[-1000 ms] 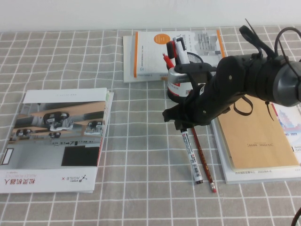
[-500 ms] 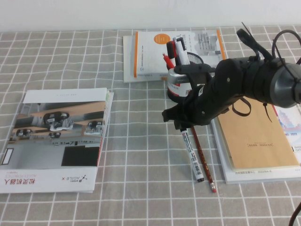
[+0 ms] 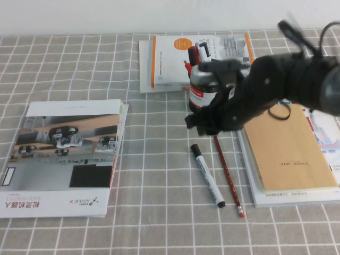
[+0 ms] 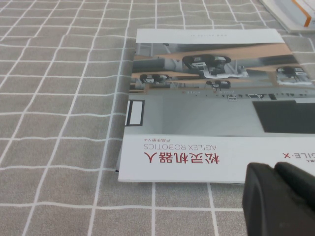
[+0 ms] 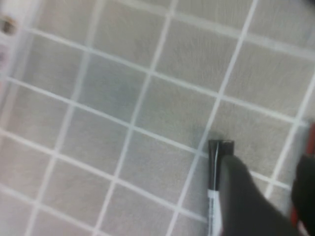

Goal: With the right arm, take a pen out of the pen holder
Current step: 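Take a marker out of the pen holder and lay it on the table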

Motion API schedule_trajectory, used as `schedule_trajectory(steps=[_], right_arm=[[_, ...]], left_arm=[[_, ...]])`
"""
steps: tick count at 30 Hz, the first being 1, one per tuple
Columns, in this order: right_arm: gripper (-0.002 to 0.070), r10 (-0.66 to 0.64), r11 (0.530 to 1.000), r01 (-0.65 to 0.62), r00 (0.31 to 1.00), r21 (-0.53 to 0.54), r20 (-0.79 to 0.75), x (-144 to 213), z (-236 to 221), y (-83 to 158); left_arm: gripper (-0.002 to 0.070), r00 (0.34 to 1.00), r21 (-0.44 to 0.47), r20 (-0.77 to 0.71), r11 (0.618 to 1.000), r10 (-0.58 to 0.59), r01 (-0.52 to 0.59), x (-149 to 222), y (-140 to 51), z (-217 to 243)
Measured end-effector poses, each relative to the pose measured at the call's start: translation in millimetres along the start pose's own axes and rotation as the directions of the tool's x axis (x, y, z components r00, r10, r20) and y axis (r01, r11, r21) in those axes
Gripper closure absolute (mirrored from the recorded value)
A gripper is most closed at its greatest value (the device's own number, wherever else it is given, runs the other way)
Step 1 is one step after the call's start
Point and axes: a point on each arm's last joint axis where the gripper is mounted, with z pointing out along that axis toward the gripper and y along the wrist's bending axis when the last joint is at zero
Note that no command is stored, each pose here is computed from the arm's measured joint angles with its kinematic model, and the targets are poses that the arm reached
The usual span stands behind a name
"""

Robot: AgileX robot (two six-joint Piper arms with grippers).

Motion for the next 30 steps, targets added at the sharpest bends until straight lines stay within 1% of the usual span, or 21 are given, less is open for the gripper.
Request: schedule_trajectory(steps=[2, 5, 6, 8, 14, 18, 24, 27, 30], right_arm=[[0.0521, -0.036, 0.999, 0.036, 0.998, 0.0, 0.05, -3, -25, 6], [0.063, -0.104, 0.994, 0.105, 0.984, 0.0, 0.141, 0, -76, 19], [0.0651, -0.124, 0.992, 0.126, 0.978, 0.002, 0.17, 4, -92, 22], [0.0671, -0.142, 0.989, 0.145, 0.97, -0.002, 0.2, 15, -120, 25], [0.0686, -0.161, 0.986, 0.168, 0.953, -0.002, 0.257, 56, -193, 19], [0.0688, -0.163, 0.985, 0.173, 0.942, -0.009, 0.293, 92, -229, 12], [0.0688, -0.159, 0.984, 0.177, 0.927, -0.023, 0.34, 158, -255, -5], [0.0688, -0.137, 0.984, 0.166, 0.93, -0.057, 0.341, 190, -258, -12], [0.0688, -0.142, 0.984, 0.169, 0.936, -0.059, 0.322, 218, -257, -20]], left_arm=[[0.0678, 1.0, 0.0, 0.0, 1.0, 0.0, 0.0, 0, 0.0, 0], [0.0678, 1.0, 0.0, 0.0, 1.0, 0.0, 0.0, 0, 0.0, 0], [0.0678, 1.0, 0.0, 0.0, 1.0, 0.0, 0.0, 0, 0.0, 0], [0.0678, 1.0, 0.0, 0.0, 1.0, 0.0, 0.0, 0, 0.0, 0], [0.0678, 1.0, 0.0, 0.0, 1.0, 0.0, 0.0, 0, 0.0, 0], [0.0678, 1.0, 0.0, 0.0, 1.0, 0.0, 0.0, 0, 0.0, 0], [0.0678, 1.0, 0.0, 0.0, 1.0, 0.0, 0.0, 0, 0.0, 0], [0.0678, 1.0, 0.0, 0.0, 1.0, 0.0, 0.0, 0, 0.0, 0], [0.0678, 1.0, 0.0, 0.0, 1.0, 0.0, 0.0, 0, 0.0, 0]])
